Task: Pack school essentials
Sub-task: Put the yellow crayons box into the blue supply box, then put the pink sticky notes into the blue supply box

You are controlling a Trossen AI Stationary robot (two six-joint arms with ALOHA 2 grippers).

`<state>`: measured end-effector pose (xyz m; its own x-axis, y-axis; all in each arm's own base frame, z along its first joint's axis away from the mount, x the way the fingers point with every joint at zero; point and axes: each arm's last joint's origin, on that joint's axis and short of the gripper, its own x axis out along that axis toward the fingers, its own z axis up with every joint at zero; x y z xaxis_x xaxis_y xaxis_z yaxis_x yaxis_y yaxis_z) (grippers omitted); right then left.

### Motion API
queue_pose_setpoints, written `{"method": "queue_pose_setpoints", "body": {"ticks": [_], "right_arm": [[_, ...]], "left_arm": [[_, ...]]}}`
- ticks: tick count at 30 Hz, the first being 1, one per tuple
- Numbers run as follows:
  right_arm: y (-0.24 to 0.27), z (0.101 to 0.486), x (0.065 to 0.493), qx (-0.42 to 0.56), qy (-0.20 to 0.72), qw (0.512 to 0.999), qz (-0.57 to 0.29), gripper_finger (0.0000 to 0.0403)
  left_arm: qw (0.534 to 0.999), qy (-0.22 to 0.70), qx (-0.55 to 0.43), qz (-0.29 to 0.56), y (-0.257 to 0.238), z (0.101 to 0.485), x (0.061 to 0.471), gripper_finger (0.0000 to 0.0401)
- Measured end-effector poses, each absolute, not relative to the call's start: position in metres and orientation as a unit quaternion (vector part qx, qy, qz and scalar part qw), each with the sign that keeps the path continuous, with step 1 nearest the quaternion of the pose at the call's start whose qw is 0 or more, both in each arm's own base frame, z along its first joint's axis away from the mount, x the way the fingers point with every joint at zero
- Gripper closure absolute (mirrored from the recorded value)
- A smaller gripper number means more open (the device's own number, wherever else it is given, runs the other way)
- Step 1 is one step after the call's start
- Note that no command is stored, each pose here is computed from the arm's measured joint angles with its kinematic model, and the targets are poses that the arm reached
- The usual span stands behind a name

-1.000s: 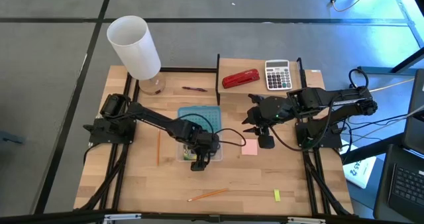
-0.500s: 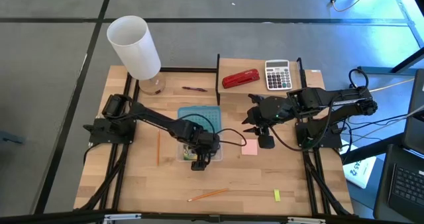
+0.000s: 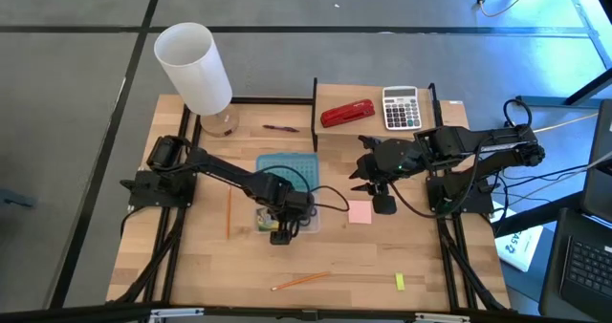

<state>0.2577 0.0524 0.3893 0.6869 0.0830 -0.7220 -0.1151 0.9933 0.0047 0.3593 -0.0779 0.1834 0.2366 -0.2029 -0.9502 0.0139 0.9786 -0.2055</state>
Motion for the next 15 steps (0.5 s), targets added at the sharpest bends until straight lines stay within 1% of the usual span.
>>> {"method": "queue_pose_setpoints", "body": {"ticks": [5, 8, 13, 15], "right_arm": [[0.052, 0.390, 0.258, -0.020, 0.389, 0.919, 0.054, 0.0264], [0.053, 0.391, 0.259, -0.019, 0.383, 0.922, 0.054, 0.0264], [0.053, 0.392, 0.261, -0.012, 0.373, 0.926, 0.053, 0.0264], [0.053, 0.393, 0.261, 0.024, 0.369, 0.928, 0.039, 0.0264]], "left_arm": [[0.789, 0.605, -0.079, -0.071, -0.078, 0.191, 0.361, 0.0005], [0.812, 0.575, -0.074, -0.067, -0.078, 0.211, 0.366, 0.0005], [0.840, 0.537, -0.064, -0.035, -0.076, 0.242, 0.368, 0.0005], [0.845, 0.530, -0.068, -0.016, -0.075, 0.252, 0.365, 0.0005]]}}
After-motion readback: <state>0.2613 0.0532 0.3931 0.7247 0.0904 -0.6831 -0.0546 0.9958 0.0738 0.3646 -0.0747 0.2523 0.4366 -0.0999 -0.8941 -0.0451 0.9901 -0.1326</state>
